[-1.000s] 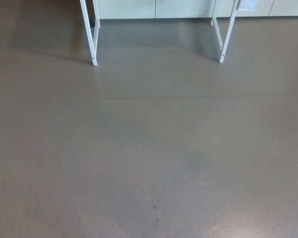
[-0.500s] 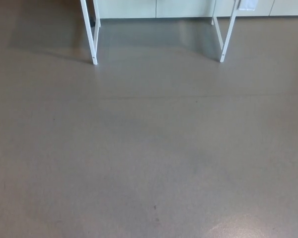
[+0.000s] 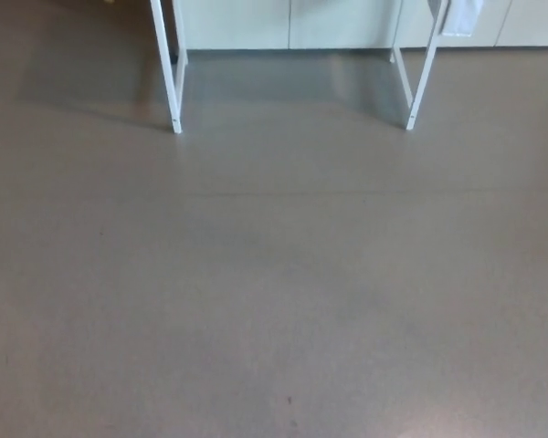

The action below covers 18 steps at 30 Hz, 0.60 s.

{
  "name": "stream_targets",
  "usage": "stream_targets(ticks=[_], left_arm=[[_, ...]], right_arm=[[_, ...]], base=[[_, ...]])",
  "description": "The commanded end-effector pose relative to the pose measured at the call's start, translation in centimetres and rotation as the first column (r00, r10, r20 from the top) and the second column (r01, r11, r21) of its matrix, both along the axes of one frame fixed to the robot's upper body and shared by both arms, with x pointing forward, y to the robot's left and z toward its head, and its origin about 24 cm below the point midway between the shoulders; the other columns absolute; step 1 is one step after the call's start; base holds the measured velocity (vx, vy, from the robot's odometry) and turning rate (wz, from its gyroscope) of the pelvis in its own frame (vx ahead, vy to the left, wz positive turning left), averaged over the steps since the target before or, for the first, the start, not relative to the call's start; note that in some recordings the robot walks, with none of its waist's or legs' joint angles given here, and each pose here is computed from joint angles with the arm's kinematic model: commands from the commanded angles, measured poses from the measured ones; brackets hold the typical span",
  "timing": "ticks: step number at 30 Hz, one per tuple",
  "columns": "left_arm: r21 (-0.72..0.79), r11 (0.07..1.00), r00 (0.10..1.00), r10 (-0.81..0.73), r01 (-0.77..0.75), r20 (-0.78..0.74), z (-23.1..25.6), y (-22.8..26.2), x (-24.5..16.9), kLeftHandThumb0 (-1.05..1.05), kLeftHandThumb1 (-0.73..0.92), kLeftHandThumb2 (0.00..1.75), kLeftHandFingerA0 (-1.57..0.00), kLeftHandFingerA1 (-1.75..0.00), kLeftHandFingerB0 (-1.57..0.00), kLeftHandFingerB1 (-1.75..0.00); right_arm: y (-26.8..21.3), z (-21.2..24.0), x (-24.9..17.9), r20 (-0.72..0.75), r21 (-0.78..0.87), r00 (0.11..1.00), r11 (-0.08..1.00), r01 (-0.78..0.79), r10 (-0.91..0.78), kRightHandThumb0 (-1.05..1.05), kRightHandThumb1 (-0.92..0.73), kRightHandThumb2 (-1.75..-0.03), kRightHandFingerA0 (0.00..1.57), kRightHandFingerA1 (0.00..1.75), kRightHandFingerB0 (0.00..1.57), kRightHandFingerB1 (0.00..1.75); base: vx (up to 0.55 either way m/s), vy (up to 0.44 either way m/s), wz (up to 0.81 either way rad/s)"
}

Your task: The robot walks towards a desk on which a file tray is kept in the middle and a cube is kept to its right. The robot lifts the cube using its right hand and places it on the file tray.

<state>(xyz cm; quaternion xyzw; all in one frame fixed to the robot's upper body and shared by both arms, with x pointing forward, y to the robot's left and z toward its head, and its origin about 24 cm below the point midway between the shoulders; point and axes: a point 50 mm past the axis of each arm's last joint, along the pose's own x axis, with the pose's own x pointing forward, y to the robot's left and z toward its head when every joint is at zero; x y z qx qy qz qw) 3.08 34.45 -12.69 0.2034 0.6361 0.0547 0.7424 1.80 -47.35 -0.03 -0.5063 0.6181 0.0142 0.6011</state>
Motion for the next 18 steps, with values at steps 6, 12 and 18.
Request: stream_targets(ticks=[6,12,18], left_arm=[[0.0,1.0,0.998,-0.005,0.005,0.06,0.62,0.77,0.58,-0.91,0.55,1.03,-0.18,-0.69,-0.28,-0.66],[0.008,0.999,0.999,-0.042,0.041,0.034,0.64,0.79,0.81,-0.9,0.57,1.05,-0.2,-0.69,-0.23,-0.63],[0.001,0.998,0.997,-0.062,0.062,0.046,0.75,0.84,0.89,-0.82,0.73,0.62,-0.21,-0.67,-0.25,-0.53]], right_arm=[[-0.26,0.45,0.31,0.007,-0.004,1.0,1.0,-0.01,0.01,-0.81,-0.61,-0.93,0.12,0.45,0.05,0.27],[-0.28,0.49,0.49,0.01,-0.005,1.0,1.0,-0.013,0.013,-0.81,-0.61,-0.93,0.12,0.45,0.05,0.27],[-0.3,0.51,0.54,0.012,-0.005,1.0,1.0,-0.013,0.013,-0.81,-0.61,-0.93,0.12,0.45,0.05,0.27]], base=[[0.19,0.156,-0.05],[0.21,-0.091,0.11],[0.26,-0.377,0.24]])
